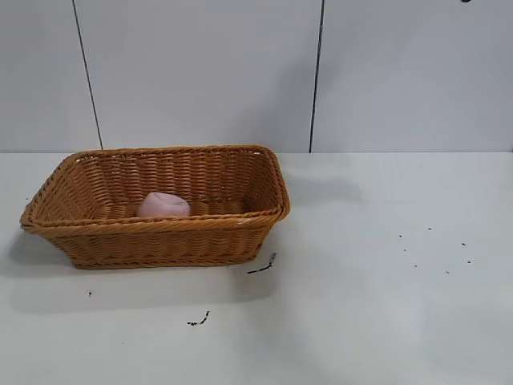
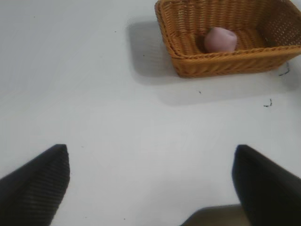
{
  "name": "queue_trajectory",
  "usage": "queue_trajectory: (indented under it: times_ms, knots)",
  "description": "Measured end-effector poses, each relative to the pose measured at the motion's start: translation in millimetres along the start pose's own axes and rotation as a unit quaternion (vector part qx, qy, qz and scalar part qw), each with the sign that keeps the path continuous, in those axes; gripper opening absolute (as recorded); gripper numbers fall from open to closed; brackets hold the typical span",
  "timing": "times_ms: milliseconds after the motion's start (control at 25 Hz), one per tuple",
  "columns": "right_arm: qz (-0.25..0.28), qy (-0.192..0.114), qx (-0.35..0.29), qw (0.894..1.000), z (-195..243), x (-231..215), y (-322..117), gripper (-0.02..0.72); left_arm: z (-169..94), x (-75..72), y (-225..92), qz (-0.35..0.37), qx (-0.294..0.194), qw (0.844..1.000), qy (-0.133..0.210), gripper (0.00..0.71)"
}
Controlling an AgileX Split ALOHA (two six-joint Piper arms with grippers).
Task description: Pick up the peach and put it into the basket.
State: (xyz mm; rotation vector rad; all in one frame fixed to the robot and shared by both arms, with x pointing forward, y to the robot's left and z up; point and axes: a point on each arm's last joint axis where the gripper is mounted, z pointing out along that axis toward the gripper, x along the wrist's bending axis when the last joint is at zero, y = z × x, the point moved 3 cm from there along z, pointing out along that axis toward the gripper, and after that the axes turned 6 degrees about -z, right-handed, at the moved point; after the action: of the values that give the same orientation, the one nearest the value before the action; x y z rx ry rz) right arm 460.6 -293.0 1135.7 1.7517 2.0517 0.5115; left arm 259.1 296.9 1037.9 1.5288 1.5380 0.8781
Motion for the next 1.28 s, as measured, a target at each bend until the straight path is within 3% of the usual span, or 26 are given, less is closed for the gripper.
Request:
queue_trajectory:
  times_ms: [160, 480, 680, 1000, 1280]
  knots:
    - [0.0, -0.002, -0.012, 1.0, -10, 11, -79, 0.689, 0, 0.0, 0, 0.0, 0.0, 1.0, 0.0, 0.692]
    - [-0.003, -0.022, -0.142, 0.99, 5, 24, -183, 0.689, 0, 0.0, 0, 0.0, 0.0, 1.0, 0.0, 0.692]
    - [-0.004, -0.033, -0.224, 0.974, -9, 27, -201, 0.689, 0, 0.0, 0, 0.0, 0.0, 1.0, 0.0, 0.692]
    - [-0.004, -0.042, -0.287, 0.957, -22, 29, -214, 0.689, 0, 0.0, 0, 0.0, 0.0, 1.0, 0.0, 0.692]
    - [-0.004, -0.041, -0.295, 0.955, -24, 29, -215, 0.689, 0, 0.0, 0, 0.0, 0.0, 1.0, 0.0, 0.692]
